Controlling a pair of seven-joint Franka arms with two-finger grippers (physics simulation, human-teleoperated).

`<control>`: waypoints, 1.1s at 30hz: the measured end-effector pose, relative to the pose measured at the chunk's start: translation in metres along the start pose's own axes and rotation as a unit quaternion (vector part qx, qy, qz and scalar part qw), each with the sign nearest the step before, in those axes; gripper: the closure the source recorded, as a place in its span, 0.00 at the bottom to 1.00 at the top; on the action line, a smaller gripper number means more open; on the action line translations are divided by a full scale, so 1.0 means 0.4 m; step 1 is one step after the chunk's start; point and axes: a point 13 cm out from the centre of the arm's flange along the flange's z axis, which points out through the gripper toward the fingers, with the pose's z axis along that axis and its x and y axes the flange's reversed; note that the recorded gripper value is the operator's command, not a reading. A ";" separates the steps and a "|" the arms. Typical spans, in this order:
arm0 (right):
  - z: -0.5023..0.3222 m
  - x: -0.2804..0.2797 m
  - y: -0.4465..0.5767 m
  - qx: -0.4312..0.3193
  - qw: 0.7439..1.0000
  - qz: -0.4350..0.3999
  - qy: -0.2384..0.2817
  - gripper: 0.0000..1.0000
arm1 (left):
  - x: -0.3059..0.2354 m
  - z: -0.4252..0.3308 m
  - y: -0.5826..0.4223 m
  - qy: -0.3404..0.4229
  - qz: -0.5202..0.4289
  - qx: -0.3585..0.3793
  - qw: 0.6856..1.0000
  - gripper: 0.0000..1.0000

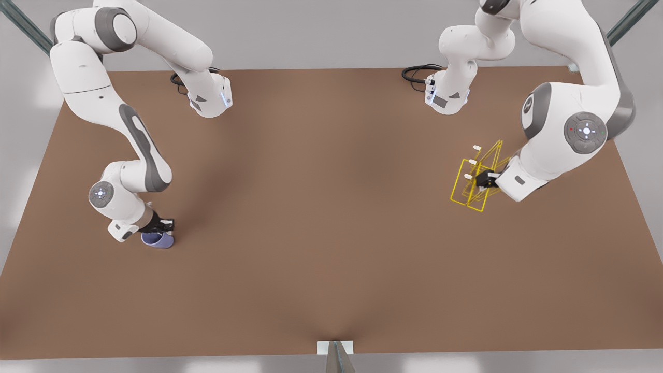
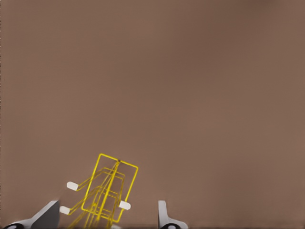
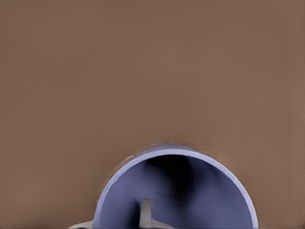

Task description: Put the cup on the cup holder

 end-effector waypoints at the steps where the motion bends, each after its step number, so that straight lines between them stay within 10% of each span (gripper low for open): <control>1: -0.003 0.003 -0.008 0.002 1.000 0.000 -0.001 0.79 | 0.004 0.000 -0.004 0.002 0.004 -0.007 1.000 0.00; 16: -0.298 -0.264 0.479 0.000 0.994 -0.101 -0.037 0.79 | 0.038 -0.018 0.056 0.018 -0.002 -0.028 0.999 0.00; 33: -0.198 0.017 1.785 -0.398 0.907 0.065 0.123 0.79 | 0.068 -0.030 0.040 0.029 0.010 -0.034 0.999 0.00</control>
